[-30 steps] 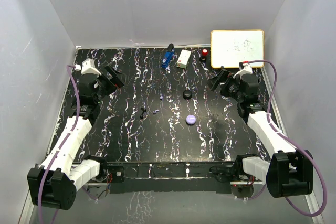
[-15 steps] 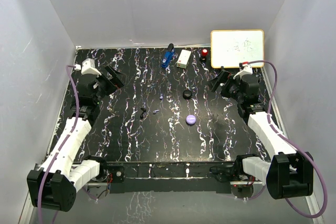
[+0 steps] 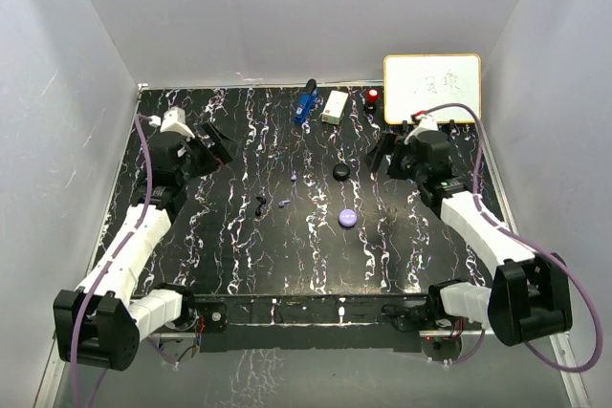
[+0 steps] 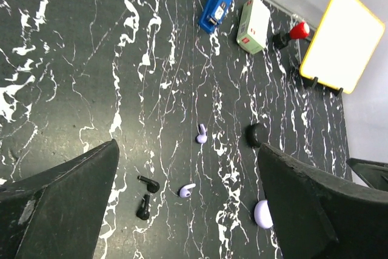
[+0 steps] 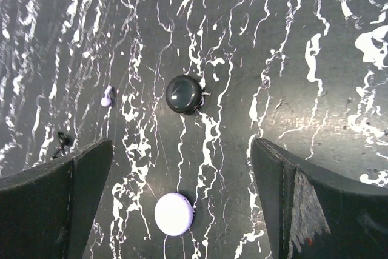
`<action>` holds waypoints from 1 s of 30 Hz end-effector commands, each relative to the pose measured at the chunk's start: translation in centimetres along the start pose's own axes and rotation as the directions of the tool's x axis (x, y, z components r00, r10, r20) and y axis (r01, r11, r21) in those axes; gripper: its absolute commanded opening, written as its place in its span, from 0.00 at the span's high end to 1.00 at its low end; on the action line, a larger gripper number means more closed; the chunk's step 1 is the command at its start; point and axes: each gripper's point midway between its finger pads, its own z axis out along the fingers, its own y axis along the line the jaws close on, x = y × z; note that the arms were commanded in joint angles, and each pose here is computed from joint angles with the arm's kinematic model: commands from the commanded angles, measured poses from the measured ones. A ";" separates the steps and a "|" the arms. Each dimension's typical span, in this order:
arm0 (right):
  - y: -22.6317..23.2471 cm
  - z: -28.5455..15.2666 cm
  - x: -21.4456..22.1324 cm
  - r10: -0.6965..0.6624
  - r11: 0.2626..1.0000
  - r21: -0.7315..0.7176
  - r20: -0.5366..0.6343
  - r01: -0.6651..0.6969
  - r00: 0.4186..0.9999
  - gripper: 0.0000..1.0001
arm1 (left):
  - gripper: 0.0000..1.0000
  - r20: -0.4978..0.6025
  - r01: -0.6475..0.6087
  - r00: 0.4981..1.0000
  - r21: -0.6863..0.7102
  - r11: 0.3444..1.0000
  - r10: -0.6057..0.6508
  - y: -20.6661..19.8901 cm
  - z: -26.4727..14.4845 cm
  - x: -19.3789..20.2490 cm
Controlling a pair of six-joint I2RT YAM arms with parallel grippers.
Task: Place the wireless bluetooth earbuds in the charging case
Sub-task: Pick up the charging case at the center of the board.
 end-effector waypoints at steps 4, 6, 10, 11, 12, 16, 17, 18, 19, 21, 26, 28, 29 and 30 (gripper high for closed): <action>2.4 3.8 1.4 -0.181 0.976 0.111 -0.076 0.189 0.981 0.02 | 0.04 -0.062 -0.048 0.997 0.078 0.996 0.052 -3.1 1.1 0.8; 2.6 5.1 2.4 -0.203 0.967 0.132 -0.112 0.217 0.973 0.02 | 0.04 -0.083 -0.059 0.994 0.078 0.995 0.065 -3.4 1.6 1.3; 2.6 7.3 4.1 -0.234 0.950 0.172 -0.166 0.262 0.958 0.03 | 0.04 -0.108 -0.063 0.992 0.075 0.995 0.071 -3.6 2.0 1.9; 2.5 7.8 4.4 -0.242 0.944 0.184 -0.174 0.273 0.955 0.03 | 0.04 -0.110 -0.065 0.991 0.074 0.995 0.073 -3.6 2.0 2.0; 2.5 8.2 4.6 -0.250 0.939 0.193 -0.181 0.284 0.951 0.03 | 0.04 -0.111 -0.065 0.991 0.070 0.995 0.073 -3.5 2.1 2.0; 2.7 10.1 4.9 -0.279 0.920 0.219 -0.213 0.324 0.936 0.03 | 0.03 -0.121 -0.073 0.989 0.068 0.995 0.081 -3.6 2.3 2.0; 2.8 10.6 5.0 -0.282 0.918 0.220 -0.218 0.329 0.934 0.03 | 0.03 -0.123 -0.073 0.989 0.069 0.995 0.081 -3.6 2.4 2.0; 3.0 11.0 5.0 -0.286 0.917 0.219 -0.222 0.334 0.932 0.04 | 0.03 -0.125 -0.072 0.989 0.070 0.995 0.081 -3.6 2.5 2.1; 3.3 11.2 4.8 -0.291 0.917 0.216 -0.218 0.336 0.932 0.04 | 0.03 -0.127 -0.072 0.989 0.072 0.995 0.081 -3.6 2.6 2.1; 3.0 12.3 5.8 -0.294 0.911 0.220 -0.245 0.348 0.924 0.04 | 0.03 -0.130 -0.073 0.988 0.073 0.995 0.082 -3.7 2.7 2.1; 2.5 13.8 6.6 -0.316 0.884 0.256 -0.286 0.390 0.905 0.06 | 0.02 -0.140 -0.080 0.986 0.062 0.995 0.088 -3.4 3.0 2.3; 2.2 14.1 7.1 -0.321 0.874 0.269 -0.305 0.404 0.897 0.07 | 0.02 -0.143 -0.082 0.986 0.058 0.995 0.090 -3.3 3.1 2.4; 2.0 14.2 7.2 -0.322 0.869 0.277 -0.312 0.409 0.894 0.08 | 0.02 -0.143 -0.084 0.986 0.058 0.995 0.091 -3.3 3.1 2.4; 1.9 14.2 7.5 -0.322 0.866 0.281 -0.321 0.414 0.891 0.09 | 0.02 -0.143 -0.084 0.985 0.056 0.995 0.091 -3.3 3.1 2.3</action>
